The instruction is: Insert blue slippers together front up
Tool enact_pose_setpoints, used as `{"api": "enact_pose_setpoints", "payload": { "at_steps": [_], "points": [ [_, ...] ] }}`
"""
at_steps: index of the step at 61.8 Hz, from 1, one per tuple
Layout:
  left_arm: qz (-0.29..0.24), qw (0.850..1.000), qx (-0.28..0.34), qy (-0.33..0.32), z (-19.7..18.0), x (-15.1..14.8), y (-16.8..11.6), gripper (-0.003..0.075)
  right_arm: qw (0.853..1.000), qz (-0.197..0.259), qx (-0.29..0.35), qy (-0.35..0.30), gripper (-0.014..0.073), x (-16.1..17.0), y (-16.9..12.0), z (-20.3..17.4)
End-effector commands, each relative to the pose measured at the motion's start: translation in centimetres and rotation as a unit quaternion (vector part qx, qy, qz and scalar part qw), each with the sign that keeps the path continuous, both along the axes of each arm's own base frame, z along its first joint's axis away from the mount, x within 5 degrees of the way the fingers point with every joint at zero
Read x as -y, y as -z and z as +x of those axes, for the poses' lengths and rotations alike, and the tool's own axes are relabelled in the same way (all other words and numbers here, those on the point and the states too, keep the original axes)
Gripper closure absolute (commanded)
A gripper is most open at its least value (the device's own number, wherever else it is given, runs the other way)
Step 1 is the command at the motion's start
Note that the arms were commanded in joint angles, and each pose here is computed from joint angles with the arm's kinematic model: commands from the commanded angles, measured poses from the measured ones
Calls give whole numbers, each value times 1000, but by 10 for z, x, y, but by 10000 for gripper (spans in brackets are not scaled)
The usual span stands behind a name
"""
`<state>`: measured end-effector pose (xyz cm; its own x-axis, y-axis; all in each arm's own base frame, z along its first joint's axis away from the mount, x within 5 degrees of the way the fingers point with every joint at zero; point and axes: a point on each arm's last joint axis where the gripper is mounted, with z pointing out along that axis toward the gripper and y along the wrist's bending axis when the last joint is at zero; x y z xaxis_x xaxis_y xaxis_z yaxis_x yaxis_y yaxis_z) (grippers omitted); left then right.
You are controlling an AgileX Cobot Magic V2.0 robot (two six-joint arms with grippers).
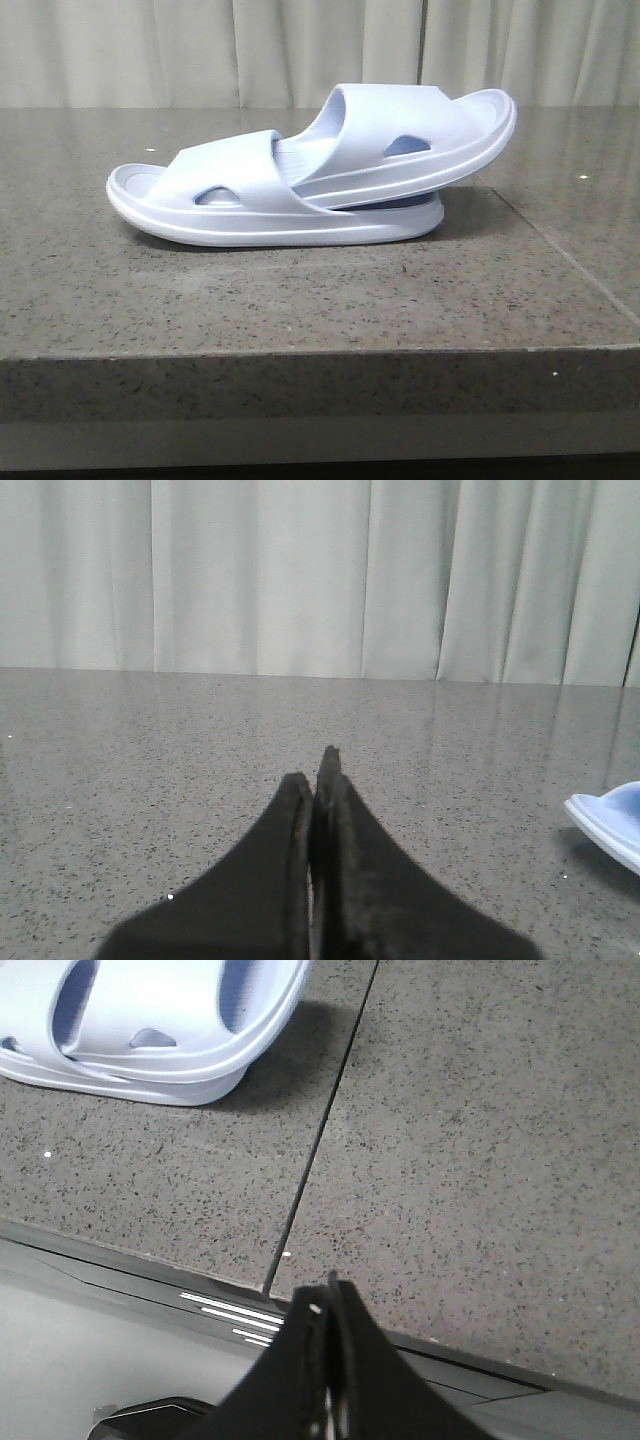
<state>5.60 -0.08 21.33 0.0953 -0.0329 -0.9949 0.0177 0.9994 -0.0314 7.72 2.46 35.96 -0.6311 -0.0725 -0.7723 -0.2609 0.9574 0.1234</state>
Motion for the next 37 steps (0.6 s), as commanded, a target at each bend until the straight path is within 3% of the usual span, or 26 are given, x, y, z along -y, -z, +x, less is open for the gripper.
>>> {"api": "enact_pose_setpoints", "payload": {
  "at_steps": [1, 10, 17, 27, 37],
  "points": [
    [-10, 999, 47, 2, -2, 0, -6, 741, 999, 7, 36, 4, 662, 0, -10, 3],
    [-10, 999, 47, 2, -2, 0, -6, 741, 998, -15, 54, 15, 662, 3, -11, 1],
    [-10, 999, 47, 2, -2, 0, -6, 741, 994, -21, 110, 1, 662, 1, -8, -4],
    [-10, 999, 47, 0, -2, 0, -6, 741, 973, -16, 232, 5, 662, 3, 11, -12],
    [-10, 999, 47, 0, -2, 0, -6, 741, 952, -11, 303, 55, 662, 11, 47, -13]
  ]
}}
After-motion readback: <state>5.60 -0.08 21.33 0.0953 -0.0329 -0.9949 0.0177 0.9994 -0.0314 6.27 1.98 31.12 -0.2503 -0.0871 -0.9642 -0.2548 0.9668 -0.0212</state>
